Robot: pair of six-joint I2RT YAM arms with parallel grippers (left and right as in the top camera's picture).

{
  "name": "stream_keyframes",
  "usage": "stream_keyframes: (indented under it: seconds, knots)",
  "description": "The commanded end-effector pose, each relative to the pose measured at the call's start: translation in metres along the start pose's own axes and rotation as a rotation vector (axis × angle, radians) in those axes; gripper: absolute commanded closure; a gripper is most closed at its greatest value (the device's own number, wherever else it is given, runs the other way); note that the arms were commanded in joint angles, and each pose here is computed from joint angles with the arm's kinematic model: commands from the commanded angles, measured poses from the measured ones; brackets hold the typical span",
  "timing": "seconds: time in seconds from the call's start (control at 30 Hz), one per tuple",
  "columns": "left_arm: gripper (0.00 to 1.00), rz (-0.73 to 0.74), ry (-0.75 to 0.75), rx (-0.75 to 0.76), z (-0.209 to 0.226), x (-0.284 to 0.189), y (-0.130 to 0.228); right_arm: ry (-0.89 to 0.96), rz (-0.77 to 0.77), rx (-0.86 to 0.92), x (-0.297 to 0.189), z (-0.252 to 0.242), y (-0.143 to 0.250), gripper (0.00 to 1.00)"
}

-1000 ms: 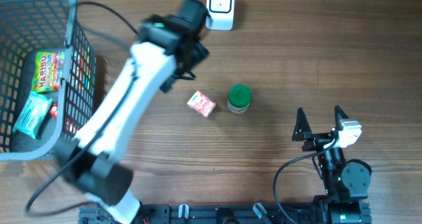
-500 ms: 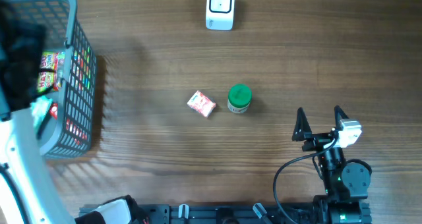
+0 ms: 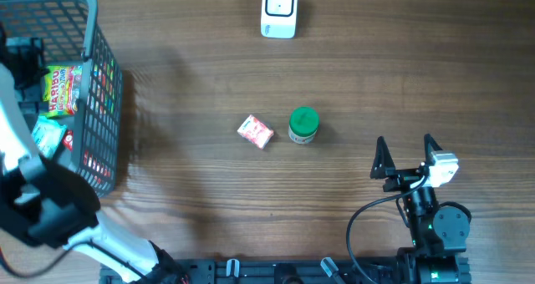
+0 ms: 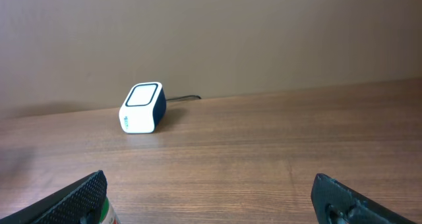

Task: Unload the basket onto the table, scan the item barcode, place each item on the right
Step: 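Reach into the basket and grasp the Haribo gummy bag with left gripper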

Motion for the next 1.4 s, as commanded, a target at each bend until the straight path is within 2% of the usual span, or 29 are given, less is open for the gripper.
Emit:
stream_keyframes:
  seconds: [0.0, 0.2, 0.53, 0.57, 0.63, 0.67, 0.7, 0.8, 0.9, 1.0, 1.07, 1.13, 1.17, 1.27, 1.37]
  knots:
    - [0.00, 0.052, -0.070, -0.009, 0.003, 0.053, 0.008, 0.003, -0.004, -0.016, 0.000, 0.000, -0.001, 0.00]
    - [0.00, 0.088, -0.158, -0.003, 0.016, 0.110, 0.018, 0.003, -0.004, -0.016, 0.000, 0.000, -0.001, 0.00]
    - [0.00, 0.118, -0.278, 0.025, 0.043, 0.154, 0.038, 0.003, -0.003, -0.016, 0.000, 0.000, 0.000, 0.00]
    - [0.05, 0.117, -0.290, 0.028, 0.047, 0.157, 0.040, 0.003, -0.004, -0.016, 0.000, 0.000, -0.001, 0.00]
    - [0.50, 0.106, -0.308, 0.032, 0.052, 0.160, 0.039, 0.003, -0.003, -0.016, 0.000, 0.000, 0.000, 0.01]
    - [0.81, 0.109, -0.313, 0.045, 0.053, 0.160, 0.039, 0.003, -0.003, -0.016, 0.000, 0.000, 0.000, 0.00]
    - [0.96, 0.114, -0.315, 0.066, 0.054, 0.159, 0.039, 0.003, -0.003, -0.016, 0.000, 0.000, 0.000, 0.00]
    - [0.96, 0.118, -0.323, 0.073, 0.055, 0.141, 0.036, 0.003, -0.004, -0.016, 0.000, 0.000, -0.001, 0.00]
    - [0.96, 0.094, -0.252, 0.061, 0.038, 0.096, 0.023, 0.003, -0.004, -0.016, 0.000, 0.000, -0.001, 0.00]
    - [0.96, 0.047, -0.106, 0.048, 0.013, 0.022, 0.008, 0.003, -0.003, -0.016, 0.000, 0.000, 0.000, 0.00]
    - [0.96, 0.003, 0.020, 0.056, -0.001, -0.035, -0.001, 0.003, -0.004, -0.016, 0.000, 0.000, -0.001, 0.00]
    - [0.96, -0.096, 0.211, 0.049, -0.004, -0.127, -0.010, 0.003, -0.004, -0.016, 0.000, 0.000, -0.001, 0.00]
    - [0.96, -0.121, 0.270, 0.048, -0.001, -0.154, -0.010, 0.003, -0.004, -0.016, 0.000, 0.000, -0.001, 0.00]
    - [0.96, -0.160, 0.466, 0.070, 0.018, -0.242, 0.007, 0.003, -0.004, -0.016, 0.000, 0.000, -0.001, 0.00]
    - [0.96, -0.110, 0.573, 0.164, 0.039, -0.288, 0.049, 0.003, -0.003, -0.016, 0.000, 0.000, 0.000, 0.00]
Point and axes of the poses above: each gripper's point midway between its finger pads, its own x axis out along the fingers, its own z axis along the line the jaws close on, y = z × x, the point moved 1 cm from there along -x, back along the fingers, and after that the axes turned 12 degrees about -x, right-handed, at the moved point
